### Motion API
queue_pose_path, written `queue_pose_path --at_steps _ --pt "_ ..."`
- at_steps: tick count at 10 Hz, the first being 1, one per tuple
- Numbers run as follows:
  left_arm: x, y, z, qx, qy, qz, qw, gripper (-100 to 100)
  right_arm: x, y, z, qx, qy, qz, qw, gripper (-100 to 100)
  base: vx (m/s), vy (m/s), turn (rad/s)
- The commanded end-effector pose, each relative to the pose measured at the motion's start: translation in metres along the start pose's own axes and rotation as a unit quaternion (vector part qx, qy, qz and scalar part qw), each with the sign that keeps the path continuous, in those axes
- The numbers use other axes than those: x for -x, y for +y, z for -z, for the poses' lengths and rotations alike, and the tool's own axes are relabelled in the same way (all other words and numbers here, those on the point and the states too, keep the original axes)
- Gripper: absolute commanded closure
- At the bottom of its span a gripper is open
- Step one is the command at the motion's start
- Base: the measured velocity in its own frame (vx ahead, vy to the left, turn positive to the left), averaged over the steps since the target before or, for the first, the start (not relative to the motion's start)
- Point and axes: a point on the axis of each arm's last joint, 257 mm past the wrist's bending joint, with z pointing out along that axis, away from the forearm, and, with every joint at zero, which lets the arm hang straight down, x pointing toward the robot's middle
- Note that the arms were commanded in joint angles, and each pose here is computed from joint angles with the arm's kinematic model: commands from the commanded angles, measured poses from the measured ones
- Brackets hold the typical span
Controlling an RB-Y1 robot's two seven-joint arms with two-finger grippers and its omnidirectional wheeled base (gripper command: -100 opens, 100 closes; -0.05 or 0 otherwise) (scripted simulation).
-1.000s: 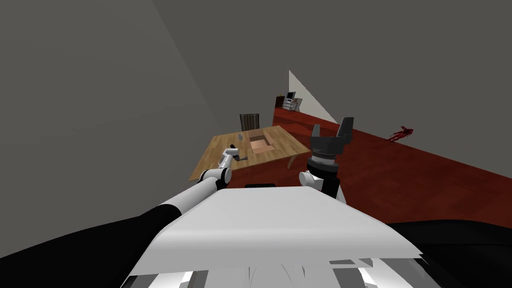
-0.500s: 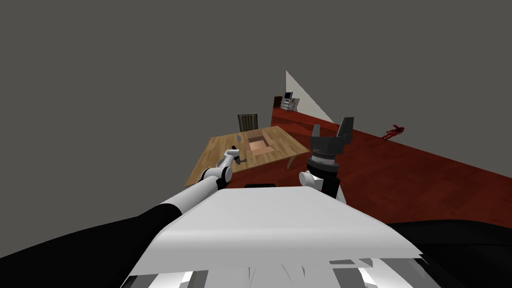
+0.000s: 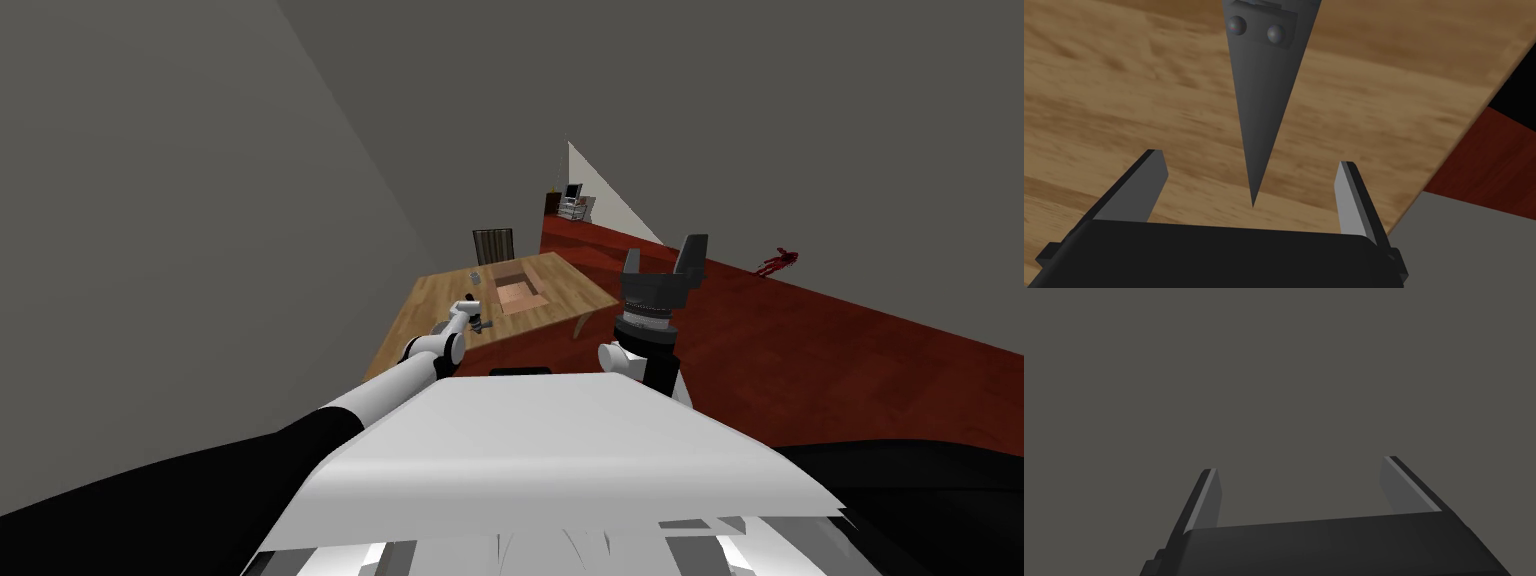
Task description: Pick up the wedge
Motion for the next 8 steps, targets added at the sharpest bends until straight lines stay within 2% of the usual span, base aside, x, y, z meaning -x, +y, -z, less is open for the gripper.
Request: queue_pose_path --at_steps 1,2,3,4,5,6,7,8 --pt "0.000 0.000 0.000 0.000 0.000 0.000 1.0000 0 0.000 0.000 0.000 0.000 0.000 0.000 1.0000 0 0.000 0.000 0.000" --pt "0.010 0.002 -0.003 0.000 0.000 0.002 1.0000 -100 0.000 0.000 0.000 0.000 0.000 0.000 1.0000 0 0.026 -0.023 -0.003" --pt "0.010 0.002 -0.003 0.000 0.000 0.002 1.0000 -100 0.000 0.000 0.000 0.000 0.000 0.000 1.0000 0 0.032 -0.032 0.004" --pt "0.019 0.005 -0.006 0.000 0.000 0.004 1.0000 -100 0.000 0.000 0.000 0.000 0.000 0.000 1.0000 0 0.030 -0.042 -0.001" --pt "0.019 0.004 -0.006 0.000 0.000 0.004 1.0000 -100 0.000 0.000 0.000 0.000 0.000 0.000 1.0000 0 0.031 -0.038 0.004" --pt "0.030 0.010 -0.010 0.003 -0.001 0.005 1.0000 -100 0.000 0.000 0.000 0.000 0.000 0.000 1.0000 0 0.039 -0.045 -0.004" --pt "0.029 0.007 -0.009 0.000 0.000 0.005 1.0000 -100 0.000 0.000 0.000 0.000 0.000 0.000 1.0000 0 0.032 -0.032 0.005" --pt "0.038 0.010 -0.011 0.000 0.000 0.006 1.0000 -100 0.000 0.000 0.000 0.000 0.000 0.000 1.0000 0 0.037 -0.043 -0.004"
